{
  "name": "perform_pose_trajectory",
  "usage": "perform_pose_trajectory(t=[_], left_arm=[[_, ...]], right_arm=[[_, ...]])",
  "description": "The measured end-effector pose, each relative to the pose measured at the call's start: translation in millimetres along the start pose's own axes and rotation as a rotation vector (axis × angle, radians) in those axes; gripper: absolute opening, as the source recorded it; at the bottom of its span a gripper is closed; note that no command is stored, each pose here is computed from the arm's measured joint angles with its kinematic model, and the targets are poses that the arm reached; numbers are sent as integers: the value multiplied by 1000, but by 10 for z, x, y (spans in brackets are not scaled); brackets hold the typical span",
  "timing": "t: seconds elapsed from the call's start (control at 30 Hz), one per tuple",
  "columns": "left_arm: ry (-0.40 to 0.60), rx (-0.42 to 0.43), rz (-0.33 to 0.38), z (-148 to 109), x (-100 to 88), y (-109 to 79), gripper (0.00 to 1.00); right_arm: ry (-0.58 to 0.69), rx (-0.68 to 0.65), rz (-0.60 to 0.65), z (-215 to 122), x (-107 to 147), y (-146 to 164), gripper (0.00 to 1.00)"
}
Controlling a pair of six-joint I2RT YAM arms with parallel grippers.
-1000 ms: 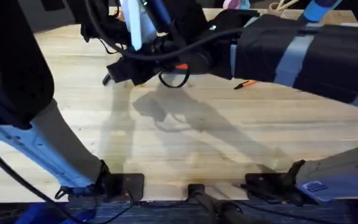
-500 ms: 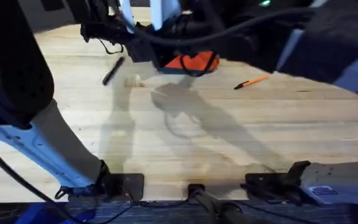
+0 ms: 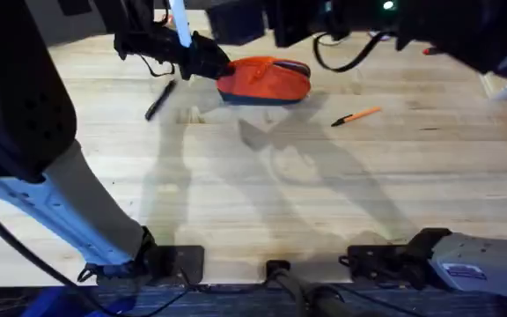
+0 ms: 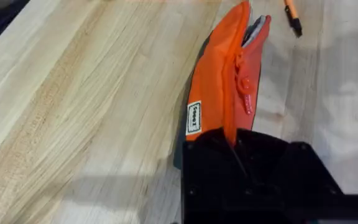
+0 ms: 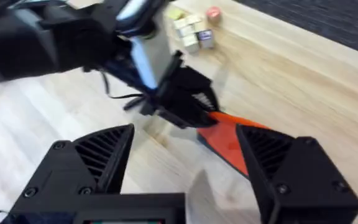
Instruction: Unzip the bag, pick up the pens from the table one at a time and place them inside, then zip the bag closed.
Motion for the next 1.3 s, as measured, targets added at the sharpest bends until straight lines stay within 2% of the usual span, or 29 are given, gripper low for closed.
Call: perform_pose_trajectory(t=[0.2,0.5,0.8,0.9,1.07,1.2,1.23,1.3], left_arm=[[0,0,0,0,0,0,42],[0,0,0,1,1,0,41],[0,0,0,1,1,0,41],[0,0,0,1,1,0,41],[0,0,0,0,0,0,41],[0,0,0,1,1,0,41],[0,0,0,1,1,0,41],[0,0,0,1,1,0,41]], right_arm=[[33,44,27,-36,51,-153,997],[36,48,27,-37,56,-157,997],[119,50,57,-46,178,-155,997],[151,88,146,-54,229,-172,997],[224,222,373,-83,372,-181,997],[213,292,478,-80,393,-113,997],[189,344,533,-79,390,-72,997],[179,365,561,-82,390,-79,997]])
Point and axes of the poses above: each hand's point on the last joint's axis, 136 mm out from that joint toward the fingers, its own z axis out along the fingers, its own y axis along the line the jaws close on, x = y × z, the point moved 10 cm from there along -z, back along the fingers, and after that the axes turned 9 degrees about -z, right-handed, at the moved point
